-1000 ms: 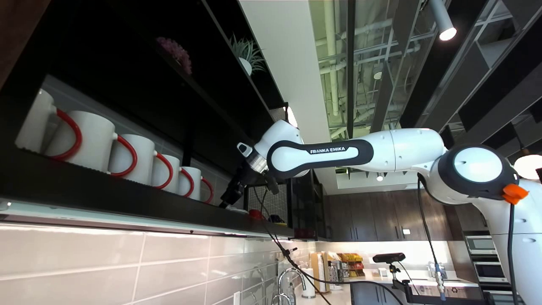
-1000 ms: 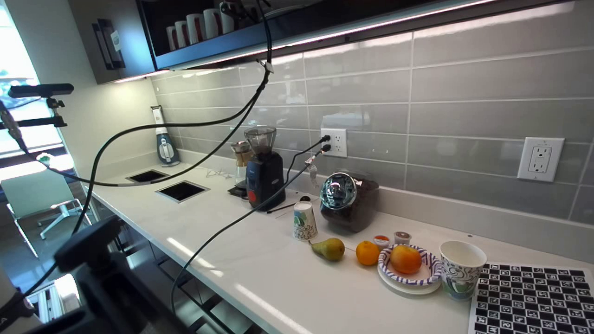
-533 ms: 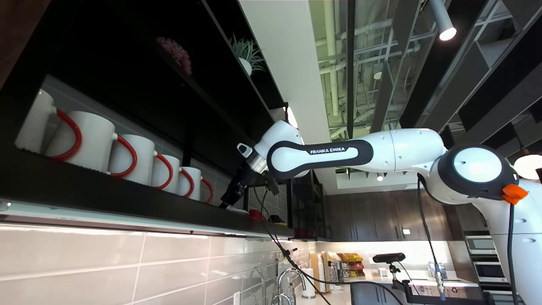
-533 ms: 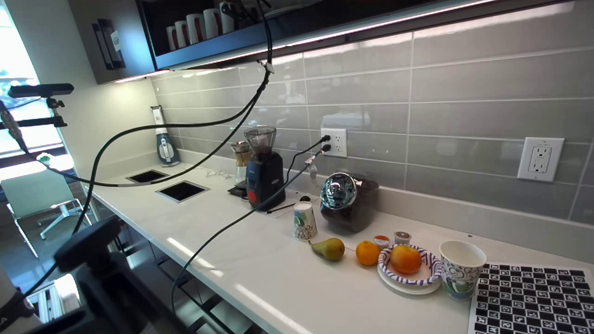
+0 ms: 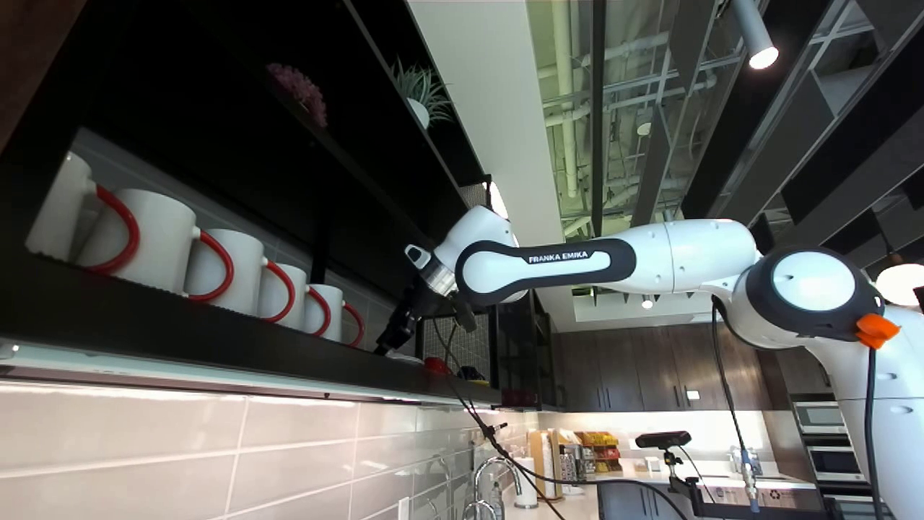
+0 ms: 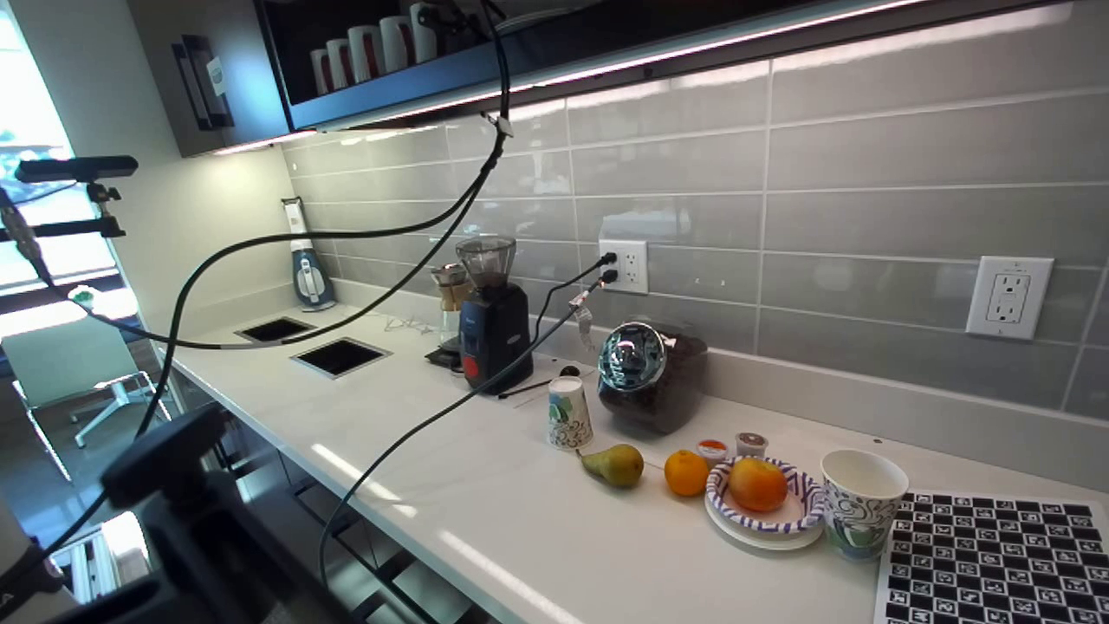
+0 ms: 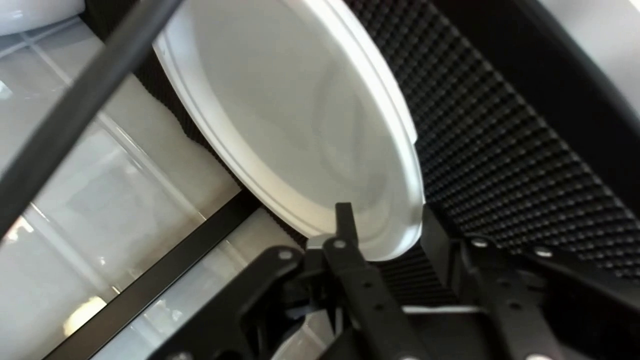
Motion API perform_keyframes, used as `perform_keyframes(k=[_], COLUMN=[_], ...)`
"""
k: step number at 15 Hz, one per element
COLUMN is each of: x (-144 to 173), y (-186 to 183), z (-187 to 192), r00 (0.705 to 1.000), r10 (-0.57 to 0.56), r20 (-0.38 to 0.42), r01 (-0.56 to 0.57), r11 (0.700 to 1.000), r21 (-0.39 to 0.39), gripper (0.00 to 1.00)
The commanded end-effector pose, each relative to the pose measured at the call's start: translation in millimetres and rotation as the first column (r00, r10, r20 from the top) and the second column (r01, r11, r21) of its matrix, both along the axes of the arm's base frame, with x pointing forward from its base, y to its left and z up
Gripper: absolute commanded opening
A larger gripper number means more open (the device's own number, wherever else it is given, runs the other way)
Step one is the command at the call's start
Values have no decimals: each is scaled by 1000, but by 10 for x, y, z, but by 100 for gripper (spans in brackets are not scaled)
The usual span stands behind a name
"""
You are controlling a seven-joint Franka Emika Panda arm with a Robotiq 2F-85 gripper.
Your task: Move a plate from the bottom shelf and place it on the counter top
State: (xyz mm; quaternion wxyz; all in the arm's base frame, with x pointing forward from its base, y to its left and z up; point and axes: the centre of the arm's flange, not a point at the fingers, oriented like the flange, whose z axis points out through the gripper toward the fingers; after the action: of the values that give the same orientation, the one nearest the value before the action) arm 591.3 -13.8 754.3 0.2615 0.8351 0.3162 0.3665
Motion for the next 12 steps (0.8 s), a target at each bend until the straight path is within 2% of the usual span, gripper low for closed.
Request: perform_keyframes(k=[1, 7, 10, 11, 12], x=[13, 1, -11, -14, -16], y=[-20, -50, -80, -91, -100], z=[40, 75, 91, 96, 98], r00=[1000, 1000, 1000, 1000, 1000], r10=[2, -4, -11, -13, -15], r20=[-1, 7, 11, 13, 13], r01=[-2, 4, 11, 13, 15], r11=[1000, 1000, 1000, 1000, 1000], r21=[-23, -17, -13, -12, -12], gripper=[31, 25, 10, 0, 0])
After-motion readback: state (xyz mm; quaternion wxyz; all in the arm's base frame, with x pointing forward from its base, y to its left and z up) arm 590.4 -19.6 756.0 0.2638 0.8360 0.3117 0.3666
